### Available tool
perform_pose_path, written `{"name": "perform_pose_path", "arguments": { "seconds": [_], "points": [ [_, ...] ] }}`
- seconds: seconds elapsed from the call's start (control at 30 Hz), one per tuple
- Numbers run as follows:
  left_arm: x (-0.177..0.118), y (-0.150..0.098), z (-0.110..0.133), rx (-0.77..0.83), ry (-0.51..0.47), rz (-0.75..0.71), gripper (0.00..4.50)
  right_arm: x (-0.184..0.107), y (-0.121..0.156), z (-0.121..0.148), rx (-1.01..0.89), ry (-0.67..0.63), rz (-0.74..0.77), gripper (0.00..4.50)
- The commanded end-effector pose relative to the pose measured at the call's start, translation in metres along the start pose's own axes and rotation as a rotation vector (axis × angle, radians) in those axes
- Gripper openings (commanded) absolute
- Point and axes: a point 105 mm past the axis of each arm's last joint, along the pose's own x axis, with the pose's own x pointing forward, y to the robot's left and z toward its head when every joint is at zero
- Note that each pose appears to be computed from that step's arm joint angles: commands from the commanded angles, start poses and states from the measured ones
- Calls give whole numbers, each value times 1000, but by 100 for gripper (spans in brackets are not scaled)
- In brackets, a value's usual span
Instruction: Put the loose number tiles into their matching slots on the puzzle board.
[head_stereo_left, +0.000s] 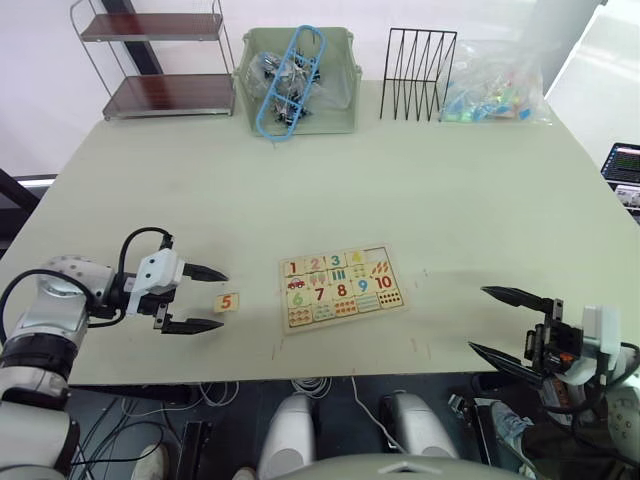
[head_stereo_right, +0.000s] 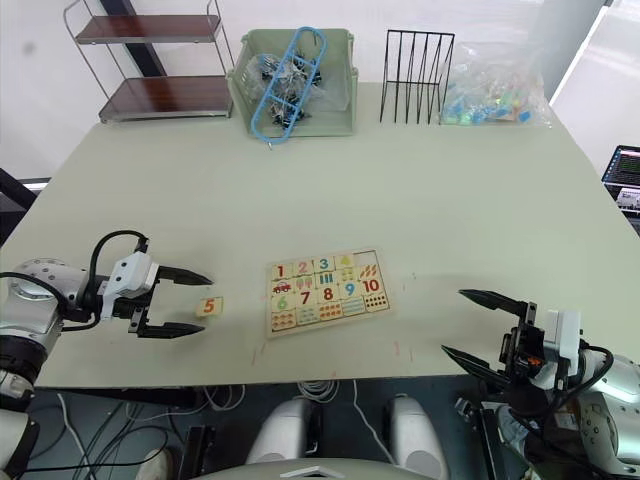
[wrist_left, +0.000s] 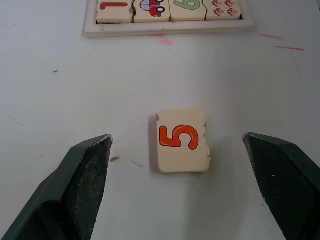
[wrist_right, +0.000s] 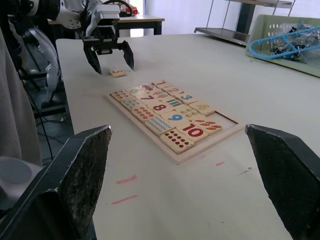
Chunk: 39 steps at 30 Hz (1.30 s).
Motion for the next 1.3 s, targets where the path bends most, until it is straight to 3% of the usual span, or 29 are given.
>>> {"name": "perform_pose_path", "arguments": {
  "seconds": [0.03,0.17,0.33,0.37,0.4,0.47,0.73,1.3],
  "points": [
    [-3,0,2,20,-2,-20,442,-4,-1,6,-34,-6,-5,450],
    [-1,1,-3,40,21,-18,442,-5,-2,4,-32,-2,0,450],
    [0,3,-6,19,17,-3,248,-4,-4,4,-32,-1,6,450],
    [1,2,-7,16,18,-8,229,-5,-5,4,-32,1,8,450],
    [2,2,-8,15,18,-11,170,-5,-5,4,-33,1,8,450],
    [3,1,-8,4,4,-7,96,-5,-6,4,-34,2,10,450],
    [0,3,0,3,-29,6,94,-8,-5,2,-23,2,-2,450],
    [-6,12,75,14,-75,-12,94,-9,-5,6,-9,-33,-73,450]
  ]
}}
